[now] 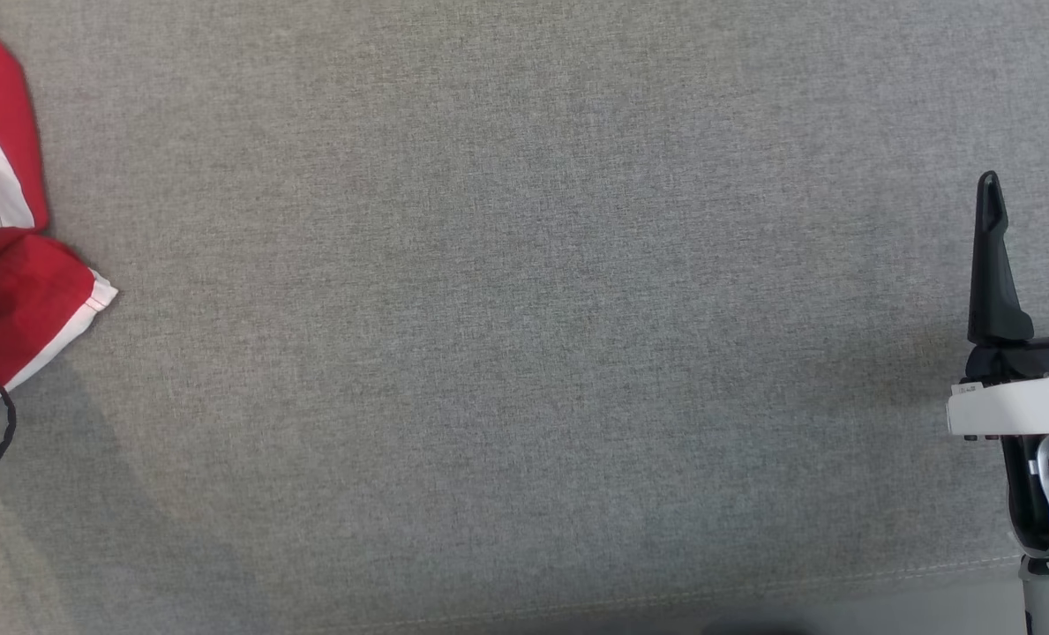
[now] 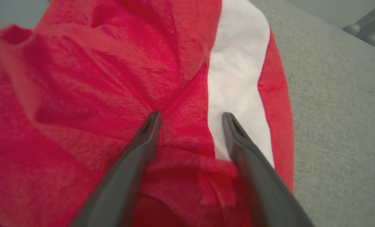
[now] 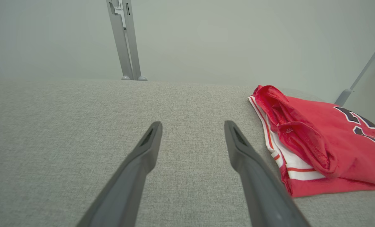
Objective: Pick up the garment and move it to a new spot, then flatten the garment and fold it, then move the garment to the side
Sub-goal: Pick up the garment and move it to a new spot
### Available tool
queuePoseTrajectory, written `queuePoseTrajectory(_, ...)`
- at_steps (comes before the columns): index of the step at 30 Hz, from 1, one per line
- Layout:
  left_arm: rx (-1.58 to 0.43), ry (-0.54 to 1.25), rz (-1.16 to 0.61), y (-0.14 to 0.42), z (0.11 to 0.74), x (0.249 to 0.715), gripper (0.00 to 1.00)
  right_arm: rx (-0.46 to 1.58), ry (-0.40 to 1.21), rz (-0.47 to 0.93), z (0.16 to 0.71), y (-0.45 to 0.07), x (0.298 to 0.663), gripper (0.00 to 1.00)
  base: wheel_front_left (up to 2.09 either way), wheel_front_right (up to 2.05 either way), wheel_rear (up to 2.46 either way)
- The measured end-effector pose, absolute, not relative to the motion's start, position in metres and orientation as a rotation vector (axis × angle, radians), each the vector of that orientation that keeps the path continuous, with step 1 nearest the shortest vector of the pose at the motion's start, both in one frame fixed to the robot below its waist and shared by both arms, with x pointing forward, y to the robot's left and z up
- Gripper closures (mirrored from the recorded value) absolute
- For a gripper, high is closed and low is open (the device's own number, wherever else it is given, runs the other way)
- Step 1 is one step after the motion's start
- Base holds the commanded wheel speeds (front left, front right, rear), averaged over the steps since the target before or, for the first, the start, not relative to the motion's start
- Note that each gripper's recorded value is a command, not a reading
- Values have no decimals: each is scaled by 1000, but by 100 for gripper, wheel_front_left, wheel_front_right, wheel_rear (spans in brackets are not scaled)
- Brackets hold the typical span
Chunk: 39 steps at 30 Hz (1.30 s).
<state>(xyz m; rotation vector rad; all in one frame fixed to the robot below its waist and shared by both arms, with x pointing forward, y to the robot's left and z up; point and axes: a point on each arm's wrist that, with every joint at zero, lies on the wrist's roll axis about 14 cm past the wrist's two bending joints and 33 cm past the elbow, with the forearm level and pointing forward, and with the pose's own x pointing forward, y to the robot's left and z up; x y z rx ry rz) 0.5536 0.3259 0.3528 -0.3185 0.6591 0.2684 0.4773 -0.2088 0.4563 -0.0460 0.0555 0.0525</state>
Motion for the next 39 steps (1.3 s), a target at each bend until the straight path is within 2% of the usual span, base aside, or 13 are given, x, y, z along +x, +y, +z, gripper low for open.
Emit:
queuePoseTrajectory(1, -321, 666, 268, 326, 352, 553, 73, -46, 56, 52, 456, -209, 477, 0, 0, 0, 0)
queuePoseTrajectory(2, -322, 665, 267, 326, 352, 553, 100, -46, 58, 51, 456, -209, 477, 0, 0, 0, 0)
queuePoseTrajectory(5, -316, 659, 266, 327, 354, 554, 100, -44, 56, 48, 457, -210, 477, 0, 0, 0, 0)
queuePoseTrajectory(12, -255, 474, 251, 333, 395, 571, 100, -36, 38, 50, 464, -208, 475, 0, 0, 0, 0)
queuePoseTrajectory(25, -98, 120, 103, 311, 527, 591, 100, 29, -38, 61, 491, -196, 458, 0, 0, 0, 0)
queuePoseTrajectory(36, -19, -185, -147, 225, 670, 591, 100, 90, -99, 6, 514, -206, 422, 0, 0, 0, 0)
queuePoseTrajectory(39, -20, -259, -282, 165, 704, 588, 100, 97, -113, -41, 518, -220, 405, 0, 0, 0, 0)
